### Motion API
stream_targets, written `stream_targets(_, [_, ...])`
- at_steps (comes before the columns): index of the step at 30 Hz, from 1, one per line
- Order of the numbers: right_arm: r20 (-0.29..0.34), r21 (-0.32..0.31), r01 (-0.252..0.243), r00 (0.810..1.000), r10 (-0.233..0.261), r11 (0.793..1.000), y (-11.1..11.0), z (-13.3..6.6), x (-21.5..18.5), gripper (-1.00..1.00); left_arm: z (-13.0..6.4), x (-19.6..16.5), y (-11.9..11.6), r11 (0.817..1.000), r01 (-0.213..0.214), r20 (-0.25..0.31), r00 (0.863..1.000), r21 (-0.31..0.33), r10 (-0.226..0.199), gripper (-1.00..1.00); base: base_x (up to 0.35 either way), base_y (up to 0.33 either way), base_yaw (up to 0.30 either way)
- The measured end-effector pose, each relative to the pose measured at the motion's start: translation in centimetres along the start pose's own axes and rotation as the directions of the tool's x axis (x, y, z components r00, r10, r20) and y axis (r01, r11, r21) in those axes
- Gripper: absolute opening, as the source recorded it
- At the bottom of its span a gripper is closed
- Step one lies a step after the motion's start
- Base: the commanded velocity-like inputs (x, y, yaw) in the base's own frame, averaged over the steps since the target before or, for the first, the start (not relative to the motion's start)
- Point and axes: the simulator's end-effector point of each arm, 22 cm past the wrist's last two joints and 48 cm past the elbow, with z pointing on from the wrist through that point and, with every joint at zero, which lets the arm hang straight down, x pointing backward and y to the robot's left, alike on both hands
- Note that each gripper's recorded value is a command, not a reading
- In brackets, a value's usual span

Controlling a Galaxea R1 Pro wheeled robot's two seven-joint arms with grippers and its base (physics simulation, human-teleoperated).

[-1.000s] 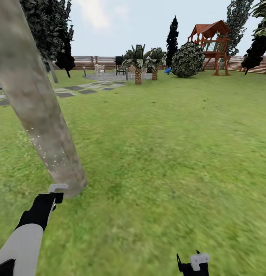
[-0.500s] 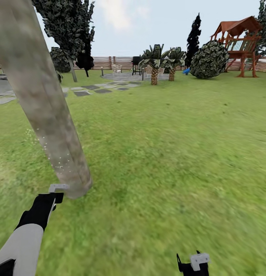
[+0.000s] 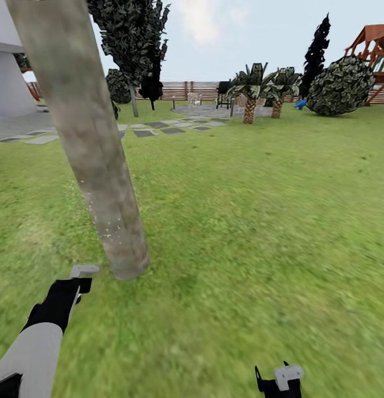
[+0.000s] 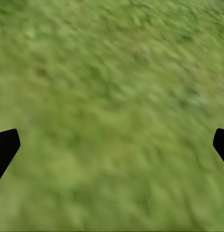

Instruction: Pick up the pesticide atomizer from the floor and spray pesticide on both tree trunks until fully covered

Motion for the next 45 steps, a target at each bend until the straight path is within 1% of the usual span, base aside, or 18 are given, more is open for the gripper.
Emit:
stream_targets(7, [0.0,0.0,0.0,1.0,0.0,1.0,0.0,0.0,0.0,1.0,0.0,0.01,-0.01,1.0,0.0,0.0,1.0,0.0,0.0,-1.0,0.085,-0.254,0.213])
stream_targets(21, [0.0,0.003,0.002,1.0,-0.002,1.0,-0.23,0.0,0.03,1.0,-0.03,-0.12,0.07,1.0,0.0,0.003,1.0,-0.001,0.0,-1.0,0.088,-0.263,0.004])
stream_targets(36, [0.0,0.003,0.002,1.0,-0.002,1.0,-0.23,0.0,0.03,1.0,-0.03,-0.11,0.06,1.0,0.0,0.003,1.0,-0.001,0.0,-1.0,0.006,-0.27,0.003])
stream_targets(41, [0.0,0.002,0.001,1.0,-0.001,1.0,-0.13,0.0,0.01,1.0,-0.03,-0.04,-0.21,1.0,0.003,0.001,1.0,0.005,-0.003,-1.0,-0.065,-0.262,0.243])
stream_targets(45, [0.001,0.007,0.001,1.0,-0.001,1.0,-0.4,0.01,0.01,1.0,-0.19,-0.49,-0.46,1.0,0.005,0.012,1.0,0.006,-0.005,-1.0,-0.042,-0.052,0.277])
